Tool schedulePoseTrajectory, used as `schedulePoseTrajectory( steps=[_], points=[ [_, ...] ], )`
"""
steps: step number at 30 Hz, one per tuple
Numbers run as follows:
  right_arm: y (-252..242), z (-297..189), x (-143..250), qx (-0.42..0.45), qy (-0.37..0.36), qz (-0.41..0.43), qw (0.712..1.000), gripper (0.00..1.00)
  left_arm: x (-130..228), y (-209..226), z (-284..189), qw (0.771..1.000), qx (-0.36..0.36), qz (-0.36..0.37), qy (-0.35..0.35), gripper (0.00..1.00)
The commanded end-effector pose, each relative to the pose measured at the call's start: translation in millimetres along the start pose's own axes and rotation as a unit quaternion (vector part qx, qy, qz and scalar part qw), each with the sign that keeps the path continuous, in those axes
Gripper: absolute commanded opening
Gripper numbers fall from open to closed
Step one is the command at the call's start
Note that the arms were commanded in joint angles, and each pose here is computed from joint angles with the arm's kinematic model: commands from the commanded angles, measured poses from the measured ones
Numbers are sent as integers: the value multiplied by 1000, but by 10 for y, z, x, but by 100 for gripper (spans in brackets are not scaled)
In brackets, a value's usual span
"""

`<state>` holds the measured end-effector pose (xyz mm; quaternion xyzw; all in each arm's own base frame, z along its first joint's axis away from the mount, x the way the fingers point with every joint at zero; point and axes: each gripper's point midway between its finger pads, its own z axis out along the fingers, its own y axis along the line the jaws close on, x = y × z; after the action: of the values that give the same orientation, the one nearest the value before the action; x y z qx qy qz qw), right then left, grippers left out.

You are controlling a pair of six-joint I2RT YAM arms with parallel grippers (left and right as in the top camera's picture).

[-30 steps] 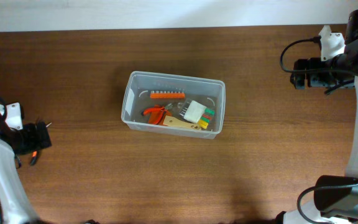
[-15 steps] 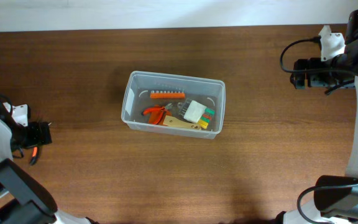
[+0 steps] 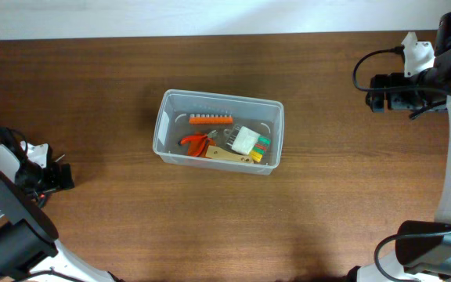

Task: Pack container
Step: 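Move the left gripper to the TACTIX pliers and grasp their handle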

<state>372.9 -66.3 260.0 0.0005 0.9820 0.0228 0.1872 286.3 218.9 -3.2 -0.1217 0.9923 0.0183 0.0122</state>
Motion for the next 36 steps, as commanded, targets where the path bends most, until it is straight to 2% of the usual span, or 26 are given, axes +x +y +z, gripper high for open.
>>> schedulePoseTrajectory(
  steps=[1,3,4,7,17,23,26,33,34,36],
  points=[
    [-5,20,21,-2,6,3,1000,98,47,4,174,1000,6,5,18,94],
    [-4,20,28,-2,7,3,1000,99,56,0,197,1000,7,5,21,89],
    [-3,20,30,-2,8,3,1000,98,57,0,199,1000,7,5,21,82],
    [-4,20,31,-2,8,3,1000,98,57,0,200,1000,7,5,21,70],
    [-2,20,39,-2,9,3,1000,99,60,-2,200,1000,8,5,22,42],
    [-2,20,39,-2,9,3,1000,98,68,-7,200,1000,9,5,24,30],
    [-2,20,39,-2,9,3,1000,99,66,-6,200,1000,9,5,23,15],
    [-1,20,42,-2,10,4,1000,99,67,-6,200,1000,9,5,23,12],
    [-1,20,42,-2,10,4,1000,98,69,-7,200,1000,9,5,24,5],
    [-1,20,42,-2,10,4,1000,99,83,-14,199,1000,10,5,27,2]
  ],
)
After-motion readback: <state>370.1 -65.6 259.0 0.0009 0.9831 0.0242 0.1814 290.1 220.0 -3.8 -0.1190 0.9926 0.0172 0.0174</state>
